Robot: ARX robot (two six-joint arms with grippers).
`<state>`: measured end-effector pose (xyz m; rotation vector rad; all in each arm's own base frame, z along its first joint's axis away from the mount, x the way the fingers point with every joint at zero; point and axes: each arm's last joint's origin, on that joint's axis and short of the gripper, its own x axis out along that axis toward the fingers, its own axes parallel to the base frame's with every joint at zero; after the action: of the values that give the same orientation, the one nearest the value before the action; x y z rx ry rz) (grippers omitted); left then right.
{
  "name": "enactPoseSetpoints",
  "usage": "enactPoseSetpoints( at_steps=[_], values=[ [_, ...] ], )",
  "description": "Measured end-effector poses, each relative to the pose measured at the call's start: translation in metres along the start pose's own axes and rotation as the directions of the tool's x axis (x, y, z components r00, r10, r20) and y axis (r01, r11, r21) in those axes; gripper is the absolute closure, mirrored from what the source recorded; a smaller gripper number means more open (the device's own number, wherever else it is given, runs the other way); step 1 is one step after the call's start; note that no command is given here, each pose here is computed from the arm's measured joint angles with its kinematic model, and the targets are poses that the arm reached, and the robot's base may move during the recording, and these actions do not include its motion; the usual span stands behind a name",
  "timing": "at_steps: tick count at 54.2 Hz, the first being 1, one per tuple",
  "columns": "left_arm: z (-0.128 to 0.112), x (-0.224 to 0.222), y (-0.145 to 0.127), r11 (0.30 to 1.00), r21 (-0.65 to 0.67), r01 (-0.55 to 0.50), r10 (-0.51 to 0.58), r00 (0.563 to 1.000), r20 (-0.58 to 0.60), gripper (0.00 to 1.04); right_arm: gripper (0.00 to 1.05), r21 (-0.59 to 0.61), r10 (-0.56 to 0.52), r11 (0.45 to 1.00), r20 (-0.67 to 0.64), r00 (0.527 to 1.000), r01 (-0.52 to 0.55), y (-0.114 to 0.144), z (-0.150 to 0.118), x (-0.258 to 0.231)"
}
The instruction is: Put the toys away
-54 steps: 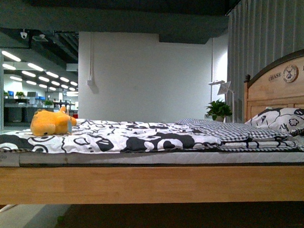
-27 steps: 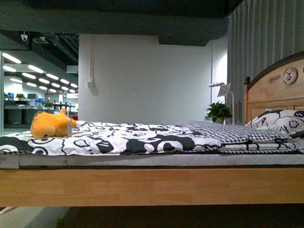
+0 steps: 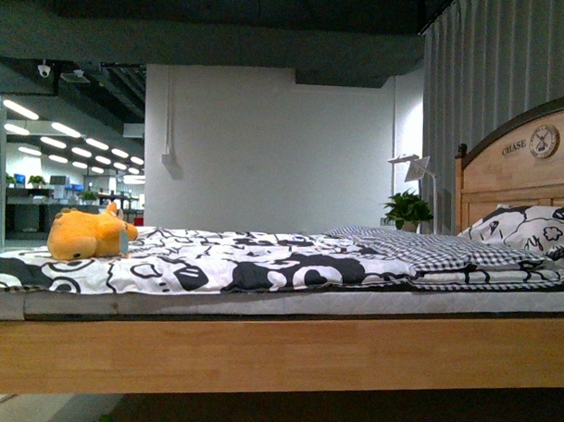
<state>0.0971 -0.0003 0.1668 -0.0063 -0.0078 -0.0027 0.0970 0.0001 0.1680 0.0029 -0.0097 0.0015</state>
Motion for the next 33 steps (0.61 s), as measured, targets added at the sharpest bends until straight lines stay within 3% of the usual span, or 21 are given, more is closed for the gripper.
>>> enactPoseSetpoints(
  at_steps=[33],
  values=[
    [0.0, 0.0, 0.0, 1.0, 0.0, 0.0, 0.0, 1.0, 0.0, 0.06, 0.07, 0.0, 0.0, 1.0, 0.0, 1.0, 0.0, 0.0, 0.0, 0.0]
  ],
)
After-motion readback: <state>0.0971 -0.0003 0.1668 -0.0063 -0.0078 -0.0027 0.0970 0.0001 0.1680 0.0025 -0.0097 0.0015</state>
